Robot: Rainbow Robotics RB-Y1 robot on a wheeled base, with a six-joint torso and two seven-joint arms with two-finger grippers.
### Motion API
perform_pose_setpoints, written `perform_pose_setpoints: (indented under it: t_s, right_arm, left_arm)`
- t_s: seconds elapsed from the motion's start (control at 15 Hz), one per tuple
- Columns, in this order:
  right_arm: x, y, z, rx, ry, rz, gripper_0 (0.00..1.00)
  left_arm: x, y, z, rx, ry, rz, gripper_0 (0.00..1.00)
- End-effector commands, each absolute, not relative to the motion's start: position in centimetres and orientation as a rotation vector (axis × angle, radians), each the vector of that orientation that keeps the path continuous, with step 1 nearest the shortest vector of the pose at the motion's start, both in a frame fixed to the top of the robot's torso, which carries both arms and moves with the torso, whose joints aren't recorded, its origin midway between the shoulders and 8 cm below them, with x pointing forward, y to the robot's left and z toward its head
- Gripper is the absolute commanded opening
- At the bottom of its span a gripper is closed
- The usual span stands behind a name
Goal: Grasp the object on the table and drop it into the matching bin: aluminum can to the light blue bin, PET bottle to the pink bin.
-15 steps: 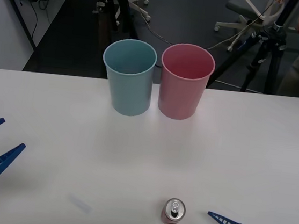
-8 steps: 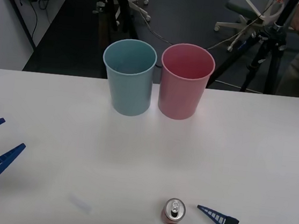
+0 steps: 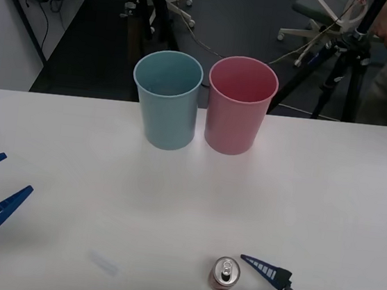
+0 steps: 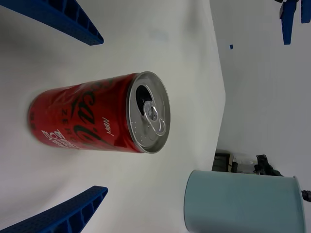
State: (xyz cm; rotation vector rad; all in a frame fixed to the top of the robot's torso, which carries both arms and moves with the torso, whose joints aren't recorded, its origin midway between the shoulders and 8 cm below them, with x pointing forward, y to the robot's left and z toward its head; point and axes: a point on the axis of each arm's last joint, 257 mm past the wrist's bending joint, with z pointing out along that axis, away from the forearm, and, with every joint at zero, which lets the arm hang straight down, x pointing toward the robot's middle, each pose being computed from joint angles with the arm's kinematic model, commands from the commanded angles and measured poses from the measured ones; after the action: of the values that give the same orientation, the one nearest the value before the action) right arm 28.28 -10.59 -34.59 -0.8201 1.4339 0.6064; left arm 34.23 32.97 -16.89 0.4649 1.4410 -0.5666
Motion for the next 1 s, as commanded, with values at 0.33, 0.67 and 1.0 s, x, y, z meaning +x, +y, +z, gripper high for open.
perform_pose_setpoints:
  t_s: [0.33, 0.67, 1.0]
  right_arm:
    - [29.5, -8.5, -34.5, -0.827, 1.427, 0.613, 1.0]
    - [30.0, -7.6, -34.2, -0.828, 1.421, 0.62, 1.0]
    - [30.0, -7.2, -34.2, -0.83, 1.42, 0.625, 0.0]
  left_arm:
    - [34.2, 33.0, -16.9, 0.465, 1.441, -0.567, 1.0]
    - [34.2, 33.0, -16.9, 0.465, 1.441, -0.567, 1.0]
    - [34.2, 33.0, -16.9, 0.465, 1.441, -0.567, 1.0]
